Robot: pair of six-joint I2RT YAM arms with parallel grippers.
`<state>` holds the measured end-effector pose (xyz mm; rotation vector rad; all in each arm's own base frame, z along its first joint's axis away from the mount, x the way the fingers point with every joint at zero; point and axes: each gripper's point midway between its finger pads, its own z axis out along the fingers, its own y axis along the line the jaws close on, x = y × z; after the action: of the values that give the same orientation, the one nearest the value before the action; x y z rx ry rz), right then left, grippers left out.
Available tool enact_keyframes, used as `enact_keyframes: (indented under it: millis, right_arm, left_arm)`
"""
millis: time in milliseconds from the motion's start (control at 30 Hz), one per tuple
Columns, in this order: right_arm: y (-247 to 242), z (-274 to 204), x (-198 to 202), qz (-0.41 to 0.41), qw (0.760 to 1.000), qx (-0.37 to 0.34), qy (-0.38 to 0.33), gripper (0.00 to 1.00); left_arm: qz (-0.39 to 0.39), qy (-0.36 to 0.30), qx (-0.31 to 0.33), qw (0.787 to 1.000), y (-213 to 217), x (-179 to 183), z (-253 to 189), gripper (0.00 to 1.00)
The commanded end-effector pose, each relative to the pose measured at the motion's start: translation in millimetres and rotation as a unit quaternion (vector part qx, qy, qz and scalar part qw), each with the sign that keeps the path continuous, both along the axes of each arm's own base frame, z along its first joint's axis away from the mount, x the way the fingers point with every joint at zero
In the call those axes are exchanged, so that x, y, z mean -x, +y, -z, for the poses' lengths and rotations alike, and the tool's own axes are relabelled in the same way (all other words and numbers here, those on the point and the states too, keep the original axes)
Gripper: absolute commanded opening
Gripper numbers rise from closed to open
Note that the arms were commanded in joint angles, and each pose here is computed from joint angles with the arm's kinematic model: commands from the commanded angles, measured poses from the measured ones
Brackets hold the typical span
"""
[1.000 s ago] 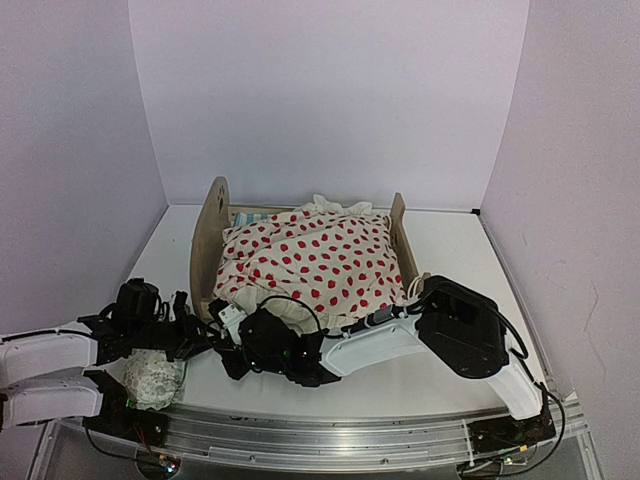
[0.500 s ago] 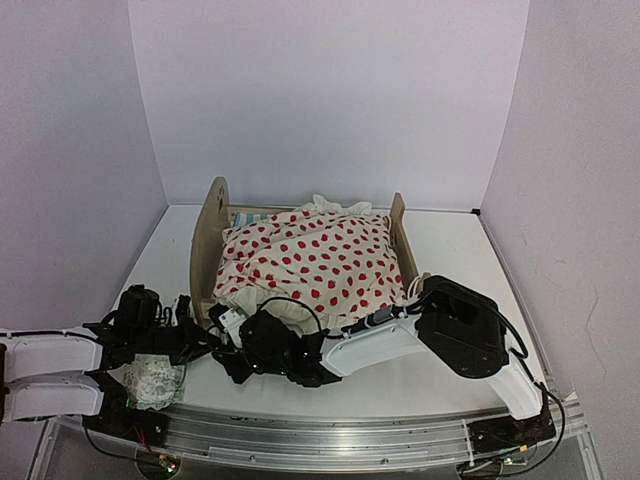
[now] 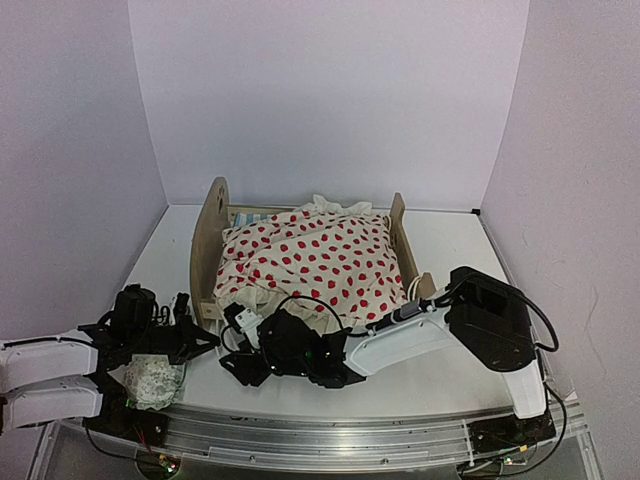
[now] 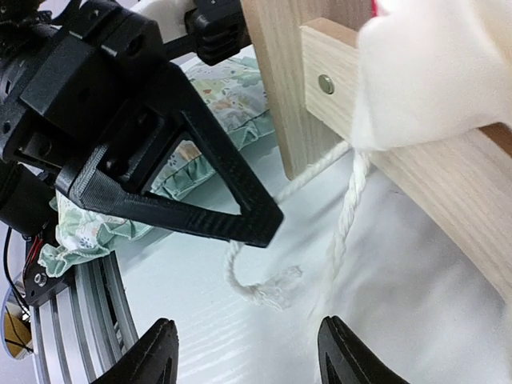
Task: Set up the pet bed
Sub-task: Cross the left ropes of the mattress closest to the robot.
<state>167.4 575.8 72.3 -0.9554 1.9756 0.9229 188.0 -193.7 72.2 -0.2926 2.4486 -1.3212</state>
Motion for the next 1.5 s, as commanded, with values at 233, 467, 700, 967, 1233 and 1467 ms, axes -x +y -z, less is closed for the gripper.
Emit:
enact_keyframes:
  millis: [233, 467, 700, 967, 1233, 1467]
  right_arm:
    - [9.9, -27.9, -17.8, 0.003, 0.999, -0.033, -0.024, 0.60]
    - [-5.9, -27.2, -27.3, 0.012, 0.999, -0.032, -0.029, 0.60]
    - [-3.9, -29.1, -25.3, 0.002, 0.999, -0.046, -0.014, 0.57]
    - [-6.1, -28.0, -20.0, -0.007, 0.999, -0.050, -0.005, 0.56]
    - [-15.7, -31.5, -14.9, -0.010, 0.999, -0.051, 0.000, 0.55]
    - [-19.8, -21.7, -3.7, -0.029, 0.998, -0.045, 0.021, 0.50]
  left_arm:
    - [0.015, 0.016, 0.009, 1.000, -2.8, 10.0, -12.7, 0.00]
    - [0.012, 0.022, 0.016, 1.000, -5.1, 7.1, -16.5, 0.00]
    - [0.015, 0.039, 0.014, 0.999, -11.8, -1.6, -15.3, 0.05]
    - [0.020, 0.048, 0.018, 0.998, -19.1, -10.3, -14.1, 0.18]
    - [0.023, 0.065, 0.021, 0.997, -24.1, -14.5, -7.0, 0.28]
    - [0.022, 0.011, -0.054, 0.998, -14.9, -32.7, -26.3, 0.27]
